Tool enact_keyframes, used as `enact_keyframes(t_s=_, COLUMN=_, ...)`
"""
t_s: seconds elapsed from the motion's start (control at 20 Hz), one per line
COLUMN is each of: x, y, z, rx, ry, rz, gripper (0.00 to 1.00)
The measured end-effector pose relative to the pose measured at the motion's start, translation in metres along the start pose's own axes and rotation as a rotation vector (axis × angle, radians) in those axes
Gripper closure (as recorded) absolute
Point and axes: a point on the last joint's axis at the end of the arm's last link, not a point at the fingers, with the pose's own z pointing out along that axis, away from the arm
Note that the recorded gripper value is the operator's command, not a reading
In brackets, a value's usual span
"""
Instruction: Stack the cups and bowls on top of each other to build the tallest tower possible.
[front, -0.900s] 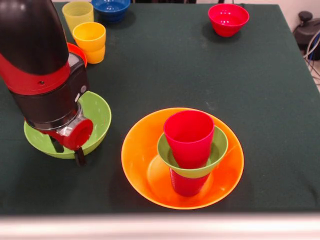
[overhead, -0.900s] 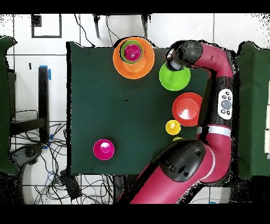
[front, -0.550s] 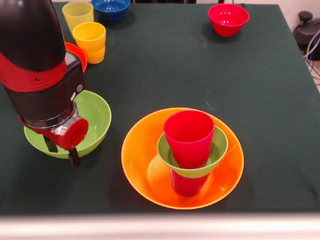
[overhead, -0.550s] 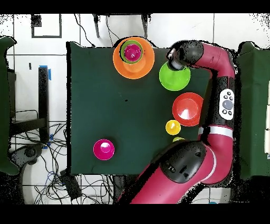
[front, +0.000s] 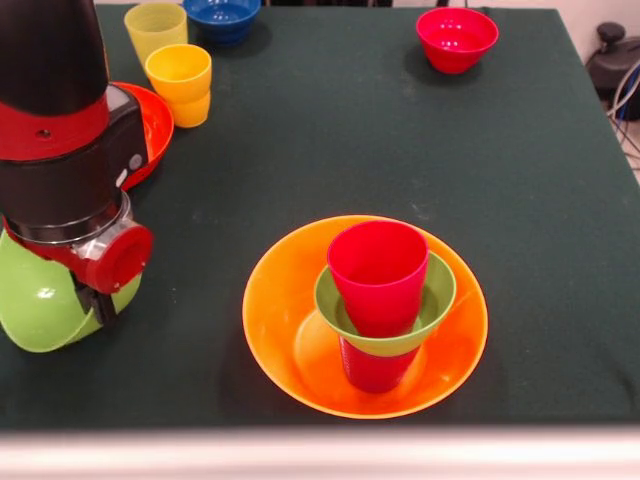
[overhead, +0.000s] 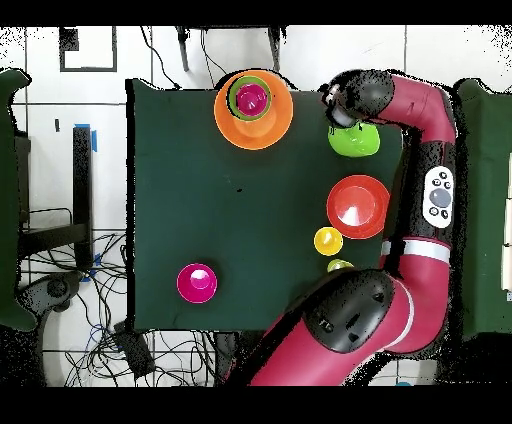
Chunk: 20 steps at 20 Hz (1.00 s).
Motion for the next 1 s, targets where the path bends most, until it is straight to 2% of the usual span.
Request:
enact_keyframes(t_s=0.6, x=-0.005, y=-0.003, z=-0.014, rx=0.014, ry=-0.016, rz=-0.017, gripper=1.00)
enact_keyframes(t_s=0.85, x=-0.002, y=-0.004, z=-0.037, rx=0.055, ry=-0.025, rz=-0.084, gripper=1.00)
enact_keyframes(t_s=0.9, x=-0.002, y=-0.003, z=-0.052, rx=0.094, ry=-0.043, rz=-0.133, gripper=1.00)
enact_keyframes(t_s=1.0, x=-0.002, y=-0.002, z=-0.063, rx=0.121, ry=-0.058, rz=-0.164, gripper=1.00)
